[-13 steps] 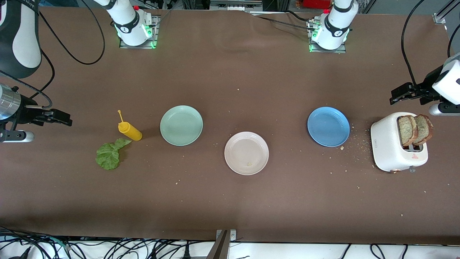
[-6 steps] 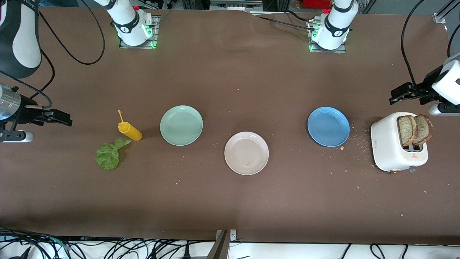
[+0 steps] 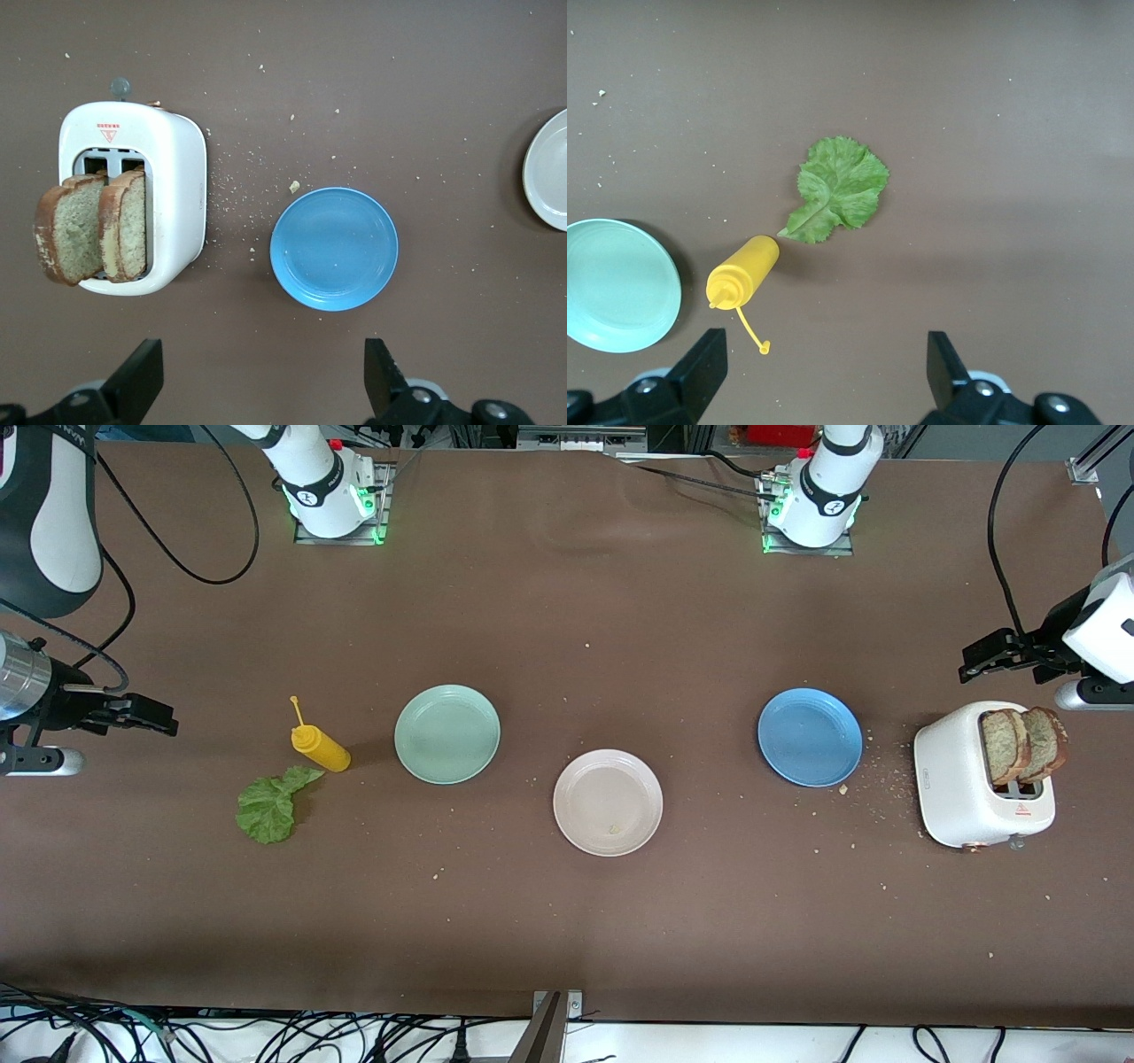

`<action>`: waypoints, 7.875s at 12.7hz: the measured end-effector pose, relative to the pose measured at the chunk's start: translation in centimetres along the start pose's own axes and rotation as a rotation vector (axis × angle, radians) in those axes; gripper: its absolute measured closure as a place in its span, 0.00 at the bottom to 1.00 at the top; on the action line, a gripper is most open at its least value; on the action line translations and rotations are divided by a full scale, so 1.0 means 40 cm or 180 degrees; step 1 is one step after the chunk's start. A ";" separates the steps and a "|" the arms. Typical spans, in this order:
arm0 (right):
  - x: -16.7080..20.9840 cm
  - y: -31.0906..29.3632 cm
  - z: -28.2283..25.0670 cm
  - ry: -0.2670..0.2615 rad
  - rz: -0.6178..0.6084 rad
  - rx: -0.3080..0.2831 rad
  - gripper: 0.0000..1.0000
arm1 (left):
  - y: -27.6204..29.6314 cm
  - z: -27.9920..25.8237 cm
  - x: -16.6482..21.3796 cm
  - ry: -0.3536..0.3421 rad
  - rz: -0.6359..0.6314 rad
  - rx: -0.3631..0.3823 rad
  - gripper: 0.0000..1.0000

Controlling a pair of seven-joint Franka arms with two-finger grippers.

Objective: Make sandwich in beige plate with both arms

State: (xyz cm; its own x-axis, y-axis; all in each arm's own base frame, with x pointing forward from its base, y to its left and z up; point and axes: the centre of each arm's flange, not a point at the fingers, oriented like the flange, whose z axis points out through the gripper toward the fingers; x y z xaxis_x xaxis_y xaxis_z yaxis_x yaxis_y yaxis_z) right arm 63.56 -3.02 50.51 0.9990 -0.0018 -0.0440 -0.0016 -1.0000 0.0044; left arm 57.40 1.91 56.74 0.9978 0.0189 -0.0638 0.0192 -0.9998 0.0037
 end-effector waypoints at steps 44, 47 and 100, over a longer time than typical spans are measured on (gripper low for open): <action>-0.120 0.104 0.382 0.0505 -0.1706 0.1029 0.02 | -0.400 0.304 0.160 -0.0435 0.0060 0.0031 0.89; -0.158 0.105 0.467 0.0689 -0.1931 0.1192 0.00 | -0.368 0.197 0.158 -0.0459 0.0098 -0.0039 0.91; 0.127 -0.378 0.509 0.0736 -0.3801 0.0913 0.89 | 0.188 0.599 0.384 -0.0434 -0.0194 -0.1607 0.00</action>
State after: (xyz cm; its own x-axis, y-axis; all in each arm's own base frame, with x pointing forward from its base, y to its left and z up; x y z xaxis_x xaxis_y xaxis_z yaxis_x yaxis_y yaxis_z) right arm 67.76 12.02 29.87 0.3671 0.8784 0.3061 0.9301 -0.3412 -0.1363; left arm 71.34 -5.43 31.90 0.9772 0.0425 -0.2082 0.1389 -0.8694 0.4743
